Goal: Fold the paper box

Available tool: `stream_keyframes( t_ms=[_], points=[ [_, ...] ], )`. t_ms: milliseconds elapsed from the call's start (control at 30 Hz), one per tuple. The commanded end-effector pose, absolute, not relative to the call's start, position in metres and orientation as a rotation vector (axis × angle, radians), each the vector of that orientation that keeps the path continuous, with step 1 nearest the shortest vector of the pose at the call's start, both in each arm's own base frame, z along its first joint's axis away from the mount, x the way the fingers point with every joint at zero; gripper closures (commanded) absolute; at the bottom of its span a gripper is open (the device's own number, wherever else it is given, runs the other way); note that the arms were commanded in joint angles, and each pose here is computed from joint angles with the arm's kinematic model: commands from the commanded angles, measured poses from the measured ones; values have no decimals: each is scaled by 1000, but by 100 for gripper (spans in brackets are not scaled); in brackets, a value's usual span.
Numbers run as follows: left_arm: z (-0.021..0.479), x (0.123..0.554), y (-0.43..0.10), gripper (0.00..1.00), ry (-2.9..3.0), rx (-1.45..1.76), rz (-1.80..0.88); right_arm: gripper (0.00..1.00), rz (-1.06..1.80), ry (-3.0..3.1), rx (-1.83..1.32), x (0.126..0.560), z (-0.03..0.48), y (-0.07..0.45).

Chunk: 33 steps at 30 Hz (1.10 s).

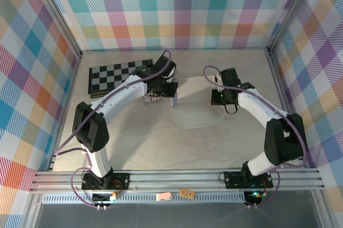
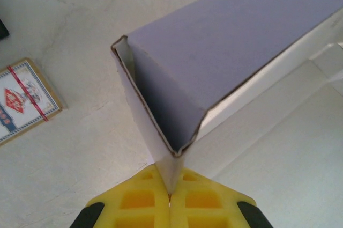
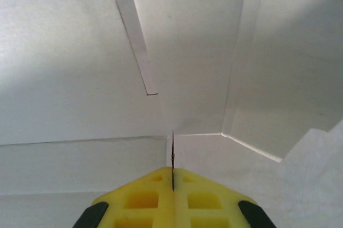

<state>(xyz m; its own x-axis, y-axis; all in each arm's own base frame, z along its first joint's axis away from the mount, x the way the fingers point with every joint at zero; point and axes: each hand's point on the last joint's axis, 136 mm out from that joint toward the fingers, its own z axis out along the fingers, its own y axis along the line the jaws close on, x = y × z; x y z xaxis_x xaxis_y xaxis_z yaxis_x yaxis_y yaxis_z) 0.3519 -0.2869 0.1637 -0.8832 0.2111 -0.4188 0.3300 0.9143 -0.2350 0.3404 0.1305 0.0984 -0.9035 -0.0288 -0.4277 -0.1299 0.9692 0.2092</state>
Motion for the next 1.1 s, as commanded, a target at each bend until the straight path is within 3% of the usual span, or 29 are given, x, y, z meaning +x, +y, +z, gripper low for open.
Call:
stream_keyframes(
  t_ms=[0,433,600,1067],
  points=[
    [134,349,-305,100,2740,378,-525,100,338,2712,-68,324,96,137],
    [58,338,-300,100,2950,215,-454,100,325,2927,-20,292,59,133],
    [42,340,-302,88,2977,191,-440,100,310,2958,-19,295,55,133],
    [21,333,-298,79,3028,192,-407,100,314,2971,8,299,53,131]
  ],
)
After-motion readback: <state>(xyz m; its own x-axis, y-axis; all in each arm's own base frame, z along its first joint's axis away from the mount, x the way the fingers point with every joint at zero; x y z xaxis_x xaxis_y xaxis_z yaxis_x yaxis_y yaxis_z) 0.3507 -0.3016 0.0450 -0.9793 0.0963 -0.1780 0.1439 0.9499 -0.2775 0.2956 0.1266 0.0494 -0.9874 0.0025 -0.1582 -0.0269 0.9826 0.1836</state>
